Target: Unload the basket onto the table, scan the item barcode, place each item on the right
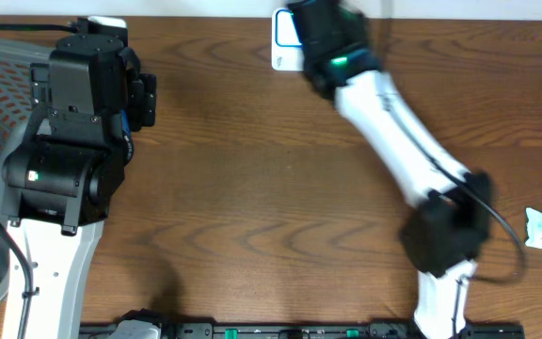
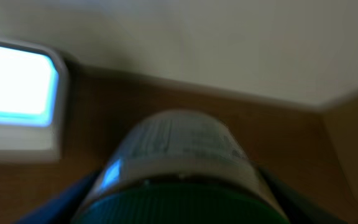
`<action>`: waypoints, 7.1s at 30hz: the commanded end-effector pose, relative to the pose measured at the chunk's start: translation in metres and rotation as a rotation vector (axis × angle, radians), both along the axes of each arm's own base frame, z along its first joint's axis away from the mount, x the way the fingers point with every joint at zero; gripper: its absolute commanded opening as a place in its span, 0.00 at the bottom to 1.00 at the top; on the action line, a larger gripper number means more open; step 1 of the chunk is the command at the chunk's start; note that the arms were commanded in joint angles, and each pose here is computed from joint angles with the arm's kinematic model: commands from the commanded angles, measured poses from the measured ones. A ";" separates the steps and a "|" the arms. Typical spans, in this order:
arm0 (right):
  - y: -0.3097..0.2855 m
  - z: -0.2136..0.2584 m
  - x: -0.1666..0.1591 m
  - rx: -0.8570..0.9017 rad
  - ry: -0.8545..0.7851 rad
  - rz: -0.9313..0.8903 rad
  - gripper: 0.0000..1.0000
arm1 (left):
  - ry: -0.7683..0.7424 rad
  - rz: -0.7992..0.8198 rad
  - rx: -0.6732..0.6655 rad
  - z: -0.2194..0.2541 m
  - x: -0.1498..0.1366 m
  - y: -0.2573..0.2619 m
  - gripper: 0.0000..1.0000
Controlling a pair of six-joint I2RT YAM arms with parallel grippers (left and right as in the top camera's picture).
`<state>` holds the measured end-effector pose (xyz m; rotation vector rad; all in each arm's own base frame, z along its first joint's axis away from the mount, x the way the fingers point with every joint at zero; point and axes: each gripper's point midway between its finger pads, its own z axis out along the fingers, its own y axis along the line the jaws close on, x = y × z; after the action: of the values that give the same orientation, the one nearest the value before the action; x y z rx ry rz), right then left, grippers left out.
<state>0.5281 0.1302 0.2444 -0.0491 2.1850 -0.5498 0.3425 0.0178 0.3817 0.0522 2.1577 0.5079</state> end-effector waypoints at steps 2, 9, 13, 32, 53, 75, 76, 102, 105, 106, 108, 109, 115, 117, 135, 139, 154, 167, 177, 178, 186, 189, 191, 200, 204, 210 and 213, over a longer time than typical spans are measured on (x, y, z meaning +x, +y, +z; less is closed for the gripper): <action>-0.077 0.010 -0.029 0.336 0.022 -0.265 0.52 | 0.004 0.009 0.009 -0.001 0.000 0.003 0.98; -0.216 -0.037 -0.076 0.466 0.225 -0.616 0.52 | 0.004 0.009 0.009 -0.001 0.000 0.003 0.98; -0.295 -0.063 -0.100 0.477 0.265 -0.810 0.51 | 0.004 0.009 0.009 -0.001 0.000 0.003 0.98; -0.456 -0.223 -0.179 0.533 0.472 -1.207 0.50 | 0.004 0.009 0.009 -0.001 0.000 0.003 0.98; -0.418 -0.005 -0.143 0.805 0.054 -0.875 0.99 | 0.004 0.009 0.009 -0.001 0.000 0.003 0.98; -0.088 0.135 -0.213 0.803 0.296 0.204 0.99 | 0.004 0.009 0.009 -0.001 0.000 0.003 0.98; -0.084 0.134 -0.216 0.802 0.304 0.211 0.99 | 0.004 0.009 0.009 -0.001 0.000 0.003 0.98; -0.073 0.230 -0.284 0.612 -0.079 0.432 0.99 | 0.005 0.009 0.009 -0.001 0.000 0.003 0.98; -0.075 0.253 -0.316 0.568 -0.187 0.470 0.99 | 0.005 0.009 0.009 -0.001 0.000 0.003 0.98; -0.076 0.258 -0.328 0.537 -0.220 0.491 0.99 | 0.005 0.009 0.009 -0.001 0.000 0.003 0.98; -0.077 0.266 -0.348 0.474 -0.278 0.532 0.99 | 0.005 0.009 0.009 -0.001 0.000 0.003 0.98; -0.077 0.269 -0.356 0.449 -0.303 0.548 0.99 | 0.005 0.009 0.009 -0.001 0.000 0.003 0.98; -0.078 0.269 -0.398 0.361 -0.442 0.604 0.99 | 0.005 0.009 0.009 -0.001 0.000 0.003 0.98; -0.078 0.260 -0.405 0.353 -0.473 0.610 0.99 | 0.005 0.009 0.009 -0.001 0.000 0.003 0.98; -0.074 0.125 -0.358 0.274 -0.759 0.682 0.99 | 0.005 0.009 0.009 -0.001 0.000 0.003 0.98; -0.074 0.105 -0.347 0.258 -0.812 0.692 0.99 | 0.005 0.009 0.009 -0.001 0.000 0.003 0.98; -0.074 0.035 -0.315 0.258 -0.807 0.683 0.99 | 0.005 0.009 0.009 -0.001 0.000 0.003 0.98; -0.077 -0.025 -0.293 0.273 -0.760 0.655 0.99 | 0.005 0.009 0.009 -0.001 0.000 0.003 0.98; -0.086 -0.050 -0.287 0.373 -0.682 0.556 0.99 | 0.005 0.009 0.009 -0.001 0.000 0.003 0.98; -0.088 -0.055 -0.286 0.399 -0.666 0.531 0.99 | 0.005 0.009 0.009 -0.001 0.000 0.003 0.98; -0.093 -0.084 -0.285 0.455 -0.555 0.462 0.99 | 0.005 0.009 0.009 -0.001 0.000 0.003 0.98; -0.093 -0.084 -0.285 0.455 -0.556 0.463 0.99 | 0.005 0.009 0.009 -0.001 0.000 0.003 0.98; -0.093 -0.084 -0.285 0.455 -0.555 0.462 0.99 | 0.005 0.009 0.009 -0.001 0.000 0.003 0.98; -0.094 -0.084 -0.285 0.455 -0.556 0.461 0.99 | 0.005 0.009 0.009 -0.001 0.000 0.003 0.98; -0.094 -0.084 -0.285 0.455 -0.556 0.461 0.99 | 0.005 0.009 0.009 -0.001 0.000 0.003 0.98; -0.094 -0.084 -0.285 0.455 -0.556 0.461 0.99 | 0.005 0.009 0.009 -0.001 0.000 0.003 0.98; -0.094 -0.084 -0.285 0.455 -0.556 0.461 0.99 | 0.005 0.009 0.009 -0.001 0.000 0.003 0.98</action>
<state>0.2431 0.0371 0.1608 -0.1484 1.6261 0.1800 0.3425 0.0181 0.3817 0.0534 2.1579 0.5094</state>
